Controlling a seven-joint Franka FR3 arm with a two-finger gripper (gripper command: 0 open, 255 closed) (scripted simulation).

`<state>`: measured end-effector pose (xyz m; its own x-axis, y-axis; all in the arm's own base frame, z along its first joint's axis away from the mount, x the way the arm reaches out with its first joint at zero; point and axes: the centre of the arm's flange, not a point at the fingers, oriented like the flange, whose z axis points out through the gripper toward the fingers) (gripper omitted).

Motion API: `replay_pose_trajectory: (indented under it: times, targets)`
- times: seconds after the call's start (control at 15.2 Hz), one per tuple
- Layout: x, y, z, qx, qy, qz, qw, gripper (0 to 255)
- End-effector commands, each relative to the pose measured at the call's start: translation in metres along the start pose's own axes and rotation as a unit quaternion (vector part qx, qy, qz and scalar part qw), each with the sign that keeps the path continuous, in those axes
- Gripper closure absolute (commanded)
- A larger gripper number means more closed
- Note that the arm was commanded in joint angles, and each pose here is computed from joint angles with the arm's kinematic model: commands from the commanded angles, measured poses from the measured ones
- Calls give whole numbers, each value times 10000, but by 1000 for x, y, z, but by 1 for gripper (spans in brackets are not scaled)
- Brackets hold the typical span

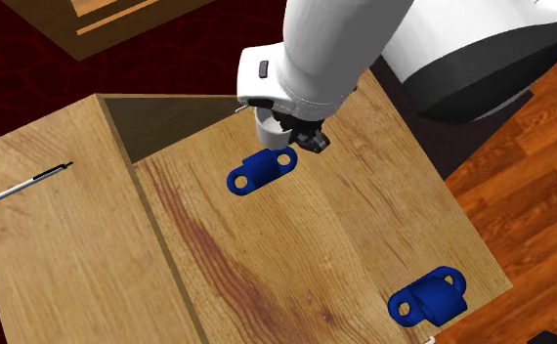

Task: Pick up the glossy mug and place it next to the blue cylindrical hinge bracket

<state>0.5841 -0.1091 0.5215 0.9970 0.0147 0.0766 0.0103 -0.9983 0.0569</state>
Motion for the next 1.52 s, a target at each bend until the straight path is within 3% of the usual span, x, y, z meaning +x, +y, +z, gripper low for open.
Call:
replay_pose_trajectory:
  times: [0.0, 1.45]
  targets:
    - [-5, -25, -2, -3, 1, 6, 10000, 255]
    - [-98, -299, -26, -3, 1, 6, 10000, 255]
